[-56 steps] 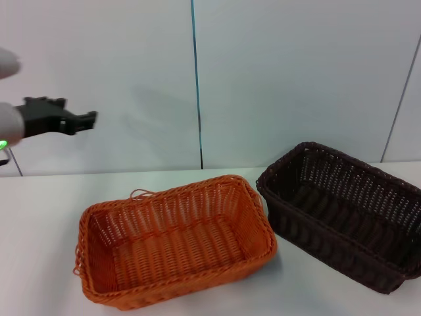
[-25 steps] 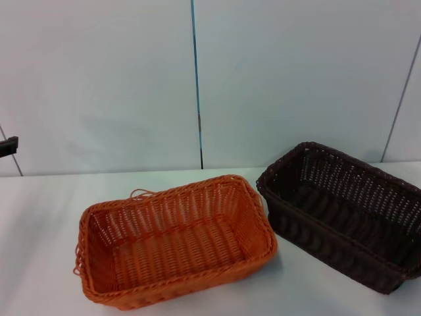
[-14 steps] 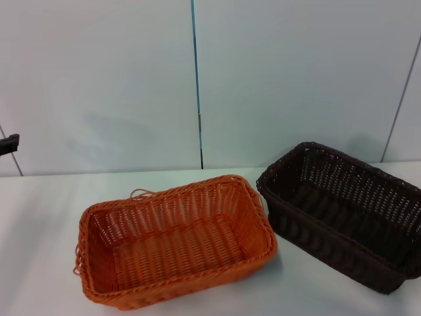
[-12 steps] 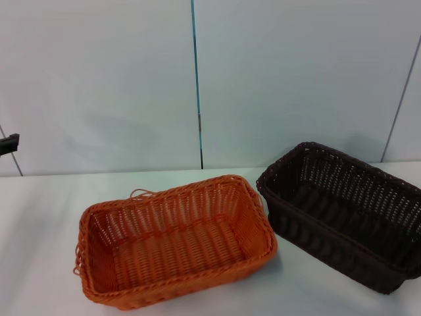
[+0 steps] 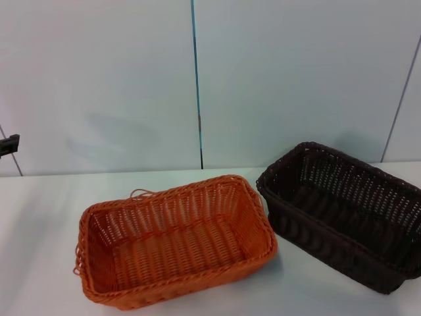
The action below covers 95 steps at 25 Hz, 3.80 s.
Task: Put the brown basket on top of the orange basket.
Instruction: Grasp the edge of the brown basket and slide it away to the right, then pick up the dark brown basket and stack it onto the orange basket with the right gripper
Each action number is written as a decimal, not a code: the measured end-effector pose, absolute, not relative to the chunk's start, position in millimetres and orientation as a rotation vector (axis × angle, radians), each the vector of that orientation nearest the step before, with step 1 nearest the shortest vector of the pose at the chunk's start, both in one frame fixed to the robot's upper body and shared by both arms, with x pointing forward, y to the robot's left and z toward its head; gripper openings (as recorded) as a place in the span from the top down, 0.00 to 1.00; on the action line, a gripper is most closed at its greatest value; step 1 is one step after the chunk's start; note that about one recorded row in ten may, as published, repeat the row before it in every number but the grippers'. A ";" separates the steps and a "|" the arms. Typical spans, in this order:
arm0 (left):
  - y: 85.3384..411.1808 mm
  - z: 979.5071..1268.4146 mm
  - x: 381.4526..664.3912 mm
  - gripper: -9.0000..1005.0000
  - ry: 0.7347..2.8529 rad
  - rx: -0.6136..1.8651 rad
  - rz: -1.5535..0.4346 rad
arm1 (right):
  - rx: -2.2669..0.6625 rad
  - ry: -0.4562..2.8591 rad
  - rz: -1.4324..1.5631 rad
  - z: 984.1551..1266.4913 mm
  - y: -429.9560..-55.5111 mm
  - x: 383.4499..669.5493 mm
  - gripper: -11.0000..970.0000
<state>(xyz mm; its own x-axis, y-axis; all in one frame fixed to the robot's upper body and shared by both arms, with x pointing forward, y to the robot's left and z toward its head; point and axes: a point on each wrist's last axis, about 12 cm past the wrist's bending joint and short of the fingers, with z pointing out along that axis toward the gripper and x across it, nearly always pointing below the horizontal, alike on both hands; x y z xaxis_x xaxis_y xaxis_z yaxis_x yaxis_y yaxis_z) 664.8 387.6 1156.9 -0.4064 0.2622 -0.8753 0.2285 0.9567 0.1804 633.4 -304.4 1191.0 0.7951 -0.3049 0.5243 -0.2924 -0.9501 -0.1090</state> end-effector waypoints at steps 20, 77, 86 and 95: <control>385.2 1153.4 664.9 0.28 2.007 0.403 0.069 | -2.884 0.599 -0.775 1130.6 -303.6 630.2 0.25; 381.6 1145.1 662.2 0.28 2.039 0.442 0.097 | -2.855 0.526 -0.860 1136.2 -296.4 632.4 0.79; 381.7 1144.3 661.7 0.28 2.041 0.440 0.096 | -2.842 0.529 -0.907 1150.0 -300.7 628.8 0.82; 379.4 1142.8 661.1 0.28 2.041 0.440 0.092 | -2.826 0.528 -0.972 1167.6 -306.3 623.6 0.82</control>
